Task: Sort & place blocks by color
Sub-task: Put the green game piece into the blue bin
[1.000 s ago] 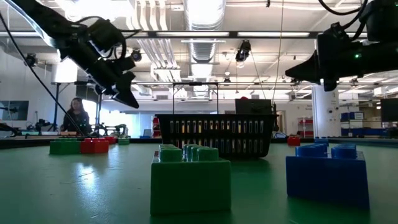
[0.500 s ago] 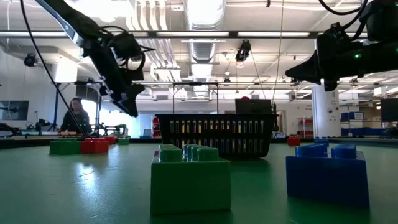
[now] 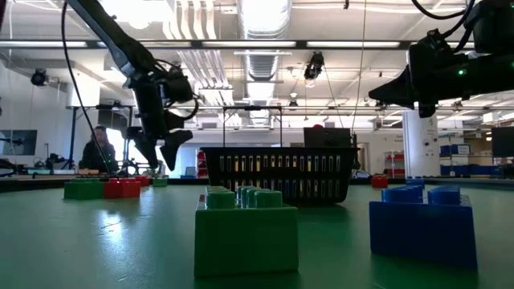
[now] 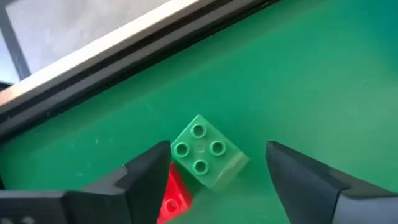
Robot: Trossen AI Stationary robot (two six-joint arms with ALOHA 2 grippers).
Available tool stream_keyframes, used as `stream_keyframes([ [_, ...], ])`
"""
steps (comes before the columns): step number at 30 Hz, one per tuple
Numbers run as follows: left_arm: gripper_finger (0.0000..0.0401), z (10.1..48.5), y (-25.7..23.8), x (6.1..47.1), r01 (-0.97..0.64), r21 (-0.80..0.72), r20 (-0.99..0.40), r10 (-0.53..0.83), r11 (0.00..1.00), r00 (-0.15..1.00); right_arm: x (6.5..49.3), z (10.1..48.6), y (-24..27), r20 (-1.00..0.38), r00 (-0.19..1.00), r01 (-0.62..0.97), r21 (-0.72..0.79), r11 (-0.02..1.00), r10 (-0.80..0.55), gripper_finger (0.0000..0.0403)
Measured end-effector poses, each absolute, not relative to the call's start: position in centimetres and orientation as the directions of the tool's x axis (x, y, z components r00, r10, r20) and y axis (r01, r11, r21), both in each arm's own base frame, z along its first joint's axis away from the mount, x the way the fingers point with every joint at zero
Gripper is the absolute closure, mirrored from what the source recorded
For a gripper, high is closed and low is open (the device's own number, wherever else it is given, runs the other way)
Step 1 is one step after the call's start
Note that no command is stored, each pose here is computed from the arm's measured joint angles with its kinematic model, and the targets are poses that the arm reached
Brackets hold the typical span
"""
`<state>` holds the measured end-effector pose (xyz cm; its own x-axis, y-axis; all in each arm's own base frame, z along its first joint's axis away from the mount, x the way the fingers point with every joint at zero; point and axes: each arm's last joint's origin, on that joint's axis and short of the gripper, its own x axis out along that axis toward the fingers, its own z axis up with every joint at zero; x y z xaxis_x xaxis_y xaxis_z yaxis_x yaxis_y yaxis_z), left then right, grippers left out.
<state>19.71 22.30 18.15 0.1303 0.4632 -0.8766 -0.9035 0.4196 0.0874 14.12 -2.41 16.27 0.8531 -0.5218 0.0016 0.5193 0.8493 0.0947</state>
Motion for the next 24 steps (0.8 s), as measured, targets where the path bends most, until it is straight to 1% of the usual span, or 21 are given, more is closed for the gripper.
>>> stream_keyframes([
  [3,0.0146,17.5,22.6,19.7,-0.91,0.091,-0.893,0.438,0.405,0.106,14.1,16.3,-2.4,0.001,0.853,0.519,0.095,0.849,-0.522,0.0394],
  [9,0.0144,16.7,22.9,19.9,-0.901,0.103,-0.899,0.427,0.421,0.096,14.1,16.3,-2.4,0.002,0.853,0.519,0.095,0.849,-0.522,0.0394],
  [13,0.0149,17.0,23.4,20.4,-0.895,0.068,-0.875,0.458,0.44,0.158,14.1,16.3,-2.4,0.002,0.853,0.519,0.095,0.849,-0.522,0.0394],
  [17,0.0161,17.2,23.5,20.8,-0.85,-0.004,-0.867,0.421,0.527,0.265,14.1,16.3,-2.4,0.001,0.853,0.519,0.095,0.849,-0.522,0.0394],
  [18,0.0164,17.3,23.5,20.9,-0.843,-0.006,-0.87,0.413,0.537,0.269,14.1,16.3,-2.4,0.001,0.853,0.519,0.095,0.849,-0.522,0.0394],
  [21,0.017,18.0,23.5,20.8,-0.845,0.042,-0.875,0.428,0.533,0.227,14.1,16.3,-2.4,0.002,0.853,0.52,0.095,0.849,-0.522,0.0394],
  [24,0.017,18.7,23.3,20.4,-0.819,0.119,-0.881,0.44,0.561,0.173,14.1,16.3,-2.4,0.001,0.853,0.519,0.095,0.849,-0.522,0.0394],
])
